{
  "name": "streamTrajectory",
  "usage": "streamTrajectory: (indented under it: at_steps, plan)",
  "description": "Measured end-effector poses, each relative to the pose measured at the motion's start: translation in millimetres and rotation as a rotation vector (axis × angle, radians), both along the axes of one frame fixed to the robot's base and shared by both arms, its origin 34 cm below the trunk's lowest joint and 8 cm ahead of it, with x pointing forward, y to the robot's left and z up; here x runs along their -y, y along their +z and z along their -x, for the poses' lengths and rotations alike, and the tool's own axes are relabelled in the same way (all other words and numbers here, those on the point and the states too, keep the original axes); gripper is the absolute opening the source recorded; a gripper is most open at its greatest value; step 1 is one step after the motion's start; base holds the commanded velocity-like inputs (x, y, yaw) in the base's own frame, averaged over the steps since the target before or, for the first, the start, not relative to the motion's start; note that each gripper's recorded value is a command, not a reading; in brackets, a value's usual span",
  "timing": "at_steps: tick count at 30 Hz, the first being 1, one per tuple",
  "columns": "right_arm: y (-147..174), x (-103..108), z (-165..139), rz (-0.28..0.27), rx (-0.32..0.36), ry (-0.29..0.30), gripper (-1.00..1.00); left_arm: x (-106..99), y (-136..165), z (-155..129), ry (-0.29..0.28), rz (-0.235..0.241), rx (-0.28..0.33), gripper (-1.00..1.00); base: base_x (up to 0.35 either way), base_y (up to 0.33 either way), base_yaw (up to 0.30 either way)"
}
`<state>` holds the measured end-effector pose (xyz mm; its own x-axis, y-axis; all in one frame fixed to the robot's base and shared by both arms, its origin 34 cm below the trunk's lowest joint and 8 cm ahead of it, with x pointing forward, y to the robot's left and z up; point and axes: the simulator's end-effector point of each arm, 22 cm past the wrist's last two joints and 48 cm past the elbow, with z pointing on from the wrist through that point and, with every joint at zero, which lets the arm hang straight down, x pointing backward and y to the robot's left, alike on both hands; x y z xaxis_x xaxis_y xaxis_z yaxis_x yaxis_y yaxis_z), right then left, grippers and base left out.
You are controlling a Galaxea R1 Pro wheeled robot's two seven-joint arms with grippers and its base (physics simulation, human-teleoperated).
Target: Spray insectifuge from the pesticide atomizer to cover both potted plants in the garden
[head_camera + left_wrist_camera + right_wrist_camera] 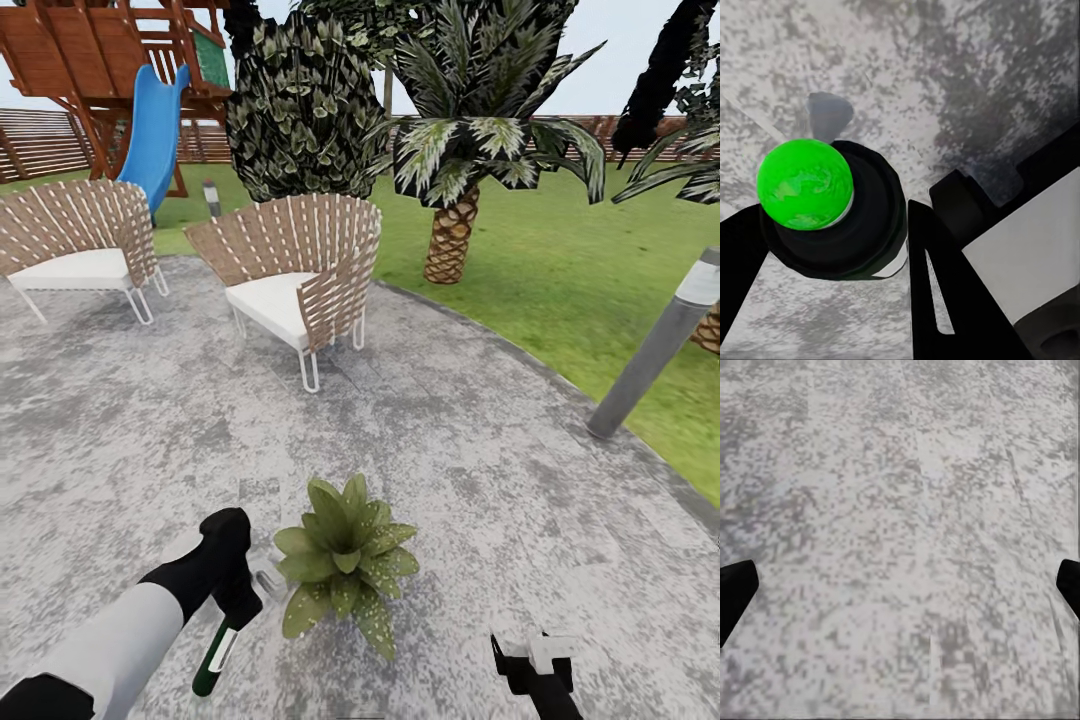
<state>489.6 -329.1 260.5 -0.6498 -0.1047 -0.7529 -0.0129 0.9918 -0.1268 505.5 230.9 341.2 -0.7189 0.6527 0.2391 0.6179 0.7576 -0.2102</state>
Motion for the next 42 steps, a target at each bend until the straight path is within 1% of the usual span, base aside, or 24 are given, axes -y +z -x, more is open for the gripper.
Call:
streamTrajectory:
  at_steps: [4, 9, 11, 14, 18, 22, 28, 30, 34, 35, 38, 42]
  plan:
    - [0.0, -0.1, -0.1, 0.0, 0.0, 0.0, 1.0, 4.0, 0.1, 0.2, -0.002, 0.005, 0.0, -1.0, -0.271, 0.118, 0.0]
    - [0.5, -0.7, -0.4, -0.001, 0.002, 0.0, 1.0, 0.9, 3.1, -5.0, 0.002, 0.001, 0.008, -1.0, -0.004, 0.282, -0.053]
    - [0.6, -0.9, -0.4, -0.001, 0.002, 0.0, 1.0, 1.6, 3.9, -6.4, 0.006, 0.004, 0.01, -1.0, 0.144, 0.299, -0.241]
    - [0.6, -1.0, -0.3, -0.001, 0.002, 0.0, 1.0, 6.7, 6.6, -11.0, 0.033, 0.025, 0.016, -1.0, 0.202, 0.291, -0.291]
    - [0.4, -1.0, -0.1, -0.001, 0.001, 0.0, 1.0, 14.1, 11.3, -18.6, 0.035, 0.039, 0.025, -1.0, 0.11, 0.31, -0.299]
    - [0.2, -1.0, 0.0, -0.001, 0.001, 0.0, 1.0, 15.6, 13.0, -21.8, 0.031, 0.041, 0.029, -1.0, -0.039, 0.27, -0.3]
    - [0.5, -0.8, -0.3, -0.001, 0.002, 0.0, 1.0, 16.8, 15.4, -26.2, 0.022, 0.041, 0.039, -1.0, -0.009, 0.03, -0.236]
    - [0.6, -0.7, -0.6, -0.001, 0.002, -0.001, 1.0, 21.8, 23.4, -40.2, 0.021, 0.049, 0.062, -1.0, -0.001, 0.002, -0.031]
    - [0.6, -0.7, -0.6, -0.001, 0.002, -0.001, 1.0, 35.4, 34.1, -57.2, 0.004, 0.06, 0.092, -1.0, 0.0, 0.0, -0.008]
    - [0.6, -0.2, -0.4, 0.0, 0.002, -0.001, 1.0, 35.2, 35.1, -59.1, 0.001, 0.057, 0.096, -1.0, 0.0, 0.0, 0.0]
    - [0.5, 0.5, -0.3, 0.001, 0.001, 0.0, 1.0, 33.4, 35.2, -59.7, 0.002, 0.054, 0.096, -1.0, 0.0, 0.0, 0.0]
    - [0.5, 1.0, -0.2, 0.001, 0.001, 0.0, 1.0, 30.6, 30.3, -52.5, 0.0, 0.048, 0.081, -1.0, 0.0, 0.0, 0.0]
